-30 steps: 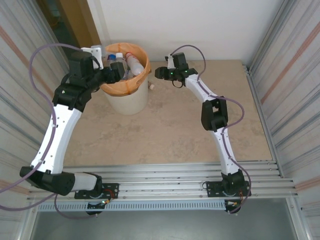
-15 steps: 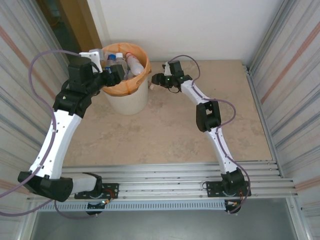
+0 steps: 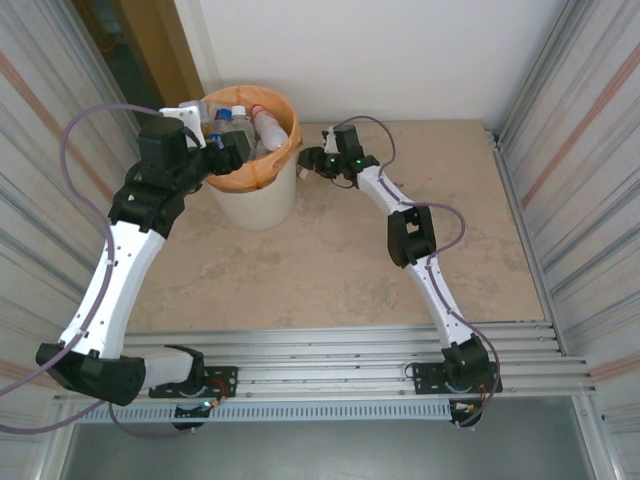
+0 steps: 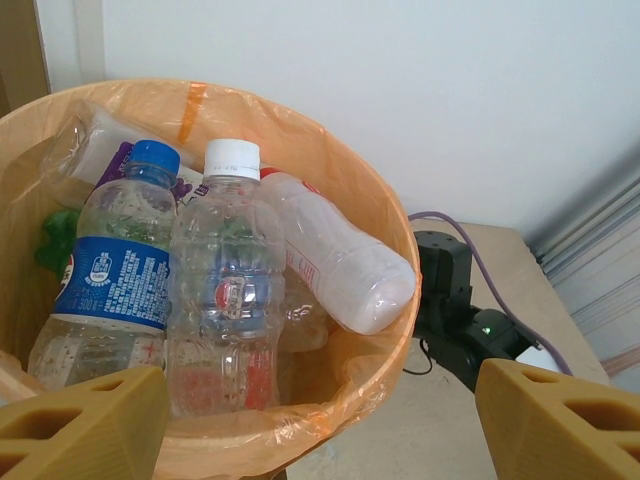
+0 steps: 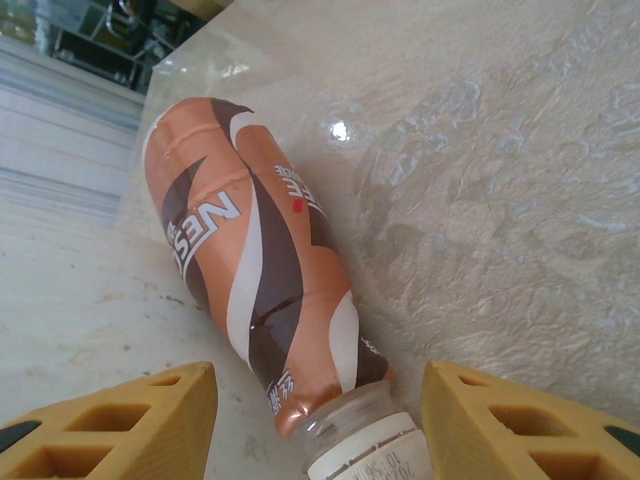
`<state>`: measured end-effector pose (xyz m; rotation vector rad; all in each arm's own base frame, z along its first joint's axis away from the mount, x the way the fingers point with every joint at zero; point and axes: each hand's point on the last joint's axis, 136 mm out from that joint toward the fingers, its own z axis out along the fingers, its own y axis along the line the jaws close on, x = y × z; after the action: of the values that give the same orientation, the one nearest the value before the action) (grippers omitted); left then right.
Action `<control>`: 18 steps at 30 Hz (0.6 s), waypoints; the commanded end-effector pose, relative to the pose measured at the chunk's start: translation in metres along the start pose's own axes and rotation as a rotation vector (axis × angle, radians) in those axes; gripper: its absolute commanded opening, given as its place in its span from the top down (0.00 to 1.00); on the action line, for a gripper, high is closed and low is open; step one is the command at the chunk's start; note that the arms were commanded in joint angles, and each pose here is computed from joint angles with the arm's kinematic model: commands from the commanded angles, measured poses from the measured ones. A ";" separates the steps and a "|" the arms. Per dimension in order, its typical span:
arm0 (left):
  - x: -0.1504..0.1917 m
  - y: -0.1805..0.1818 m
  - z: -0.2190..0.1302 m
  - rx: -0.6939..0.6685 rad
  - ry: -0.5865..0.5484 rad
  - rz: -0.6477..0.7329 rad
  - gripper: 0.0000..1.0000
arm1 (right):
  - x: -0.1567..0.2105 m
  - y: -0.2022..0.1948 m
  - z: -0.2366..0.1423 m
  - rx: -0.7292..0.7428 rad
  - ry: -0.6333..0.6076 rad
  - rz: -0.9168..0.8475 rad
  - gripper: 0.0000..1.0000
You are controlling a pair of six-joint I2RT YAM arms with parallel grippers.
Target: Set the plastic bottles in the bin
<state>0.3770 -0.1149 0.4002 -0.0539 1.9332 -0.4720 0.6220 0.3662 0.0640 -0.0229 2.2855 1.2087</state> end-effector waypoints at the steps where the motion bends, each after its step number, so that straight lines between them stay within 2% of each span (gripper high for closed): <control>1: -0.011 -0.008 -0.012 0.032 -0.050 -0.006 0.20 | 0.008 0.004 0.009 -0.033 0.017 0.025 0.46; 11: -0.012 -0.008 -0.017 0.033 -0.064 -0.009 0.20 | 0.047 0.006 0.010 0.040 0.144 -0.022 0.59; 18: -0.014 -0.005 -0.025 0.014 -0.082 -0.005 0.20 | 0.063 0.004 0.001 0.126 0.200 -0.082 0.58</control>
<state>0.3671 -0.1114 0.4111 -0.0567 1.8926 -0.4787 0.5937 0.3836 0.0489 -0.1330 2.3855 1.1373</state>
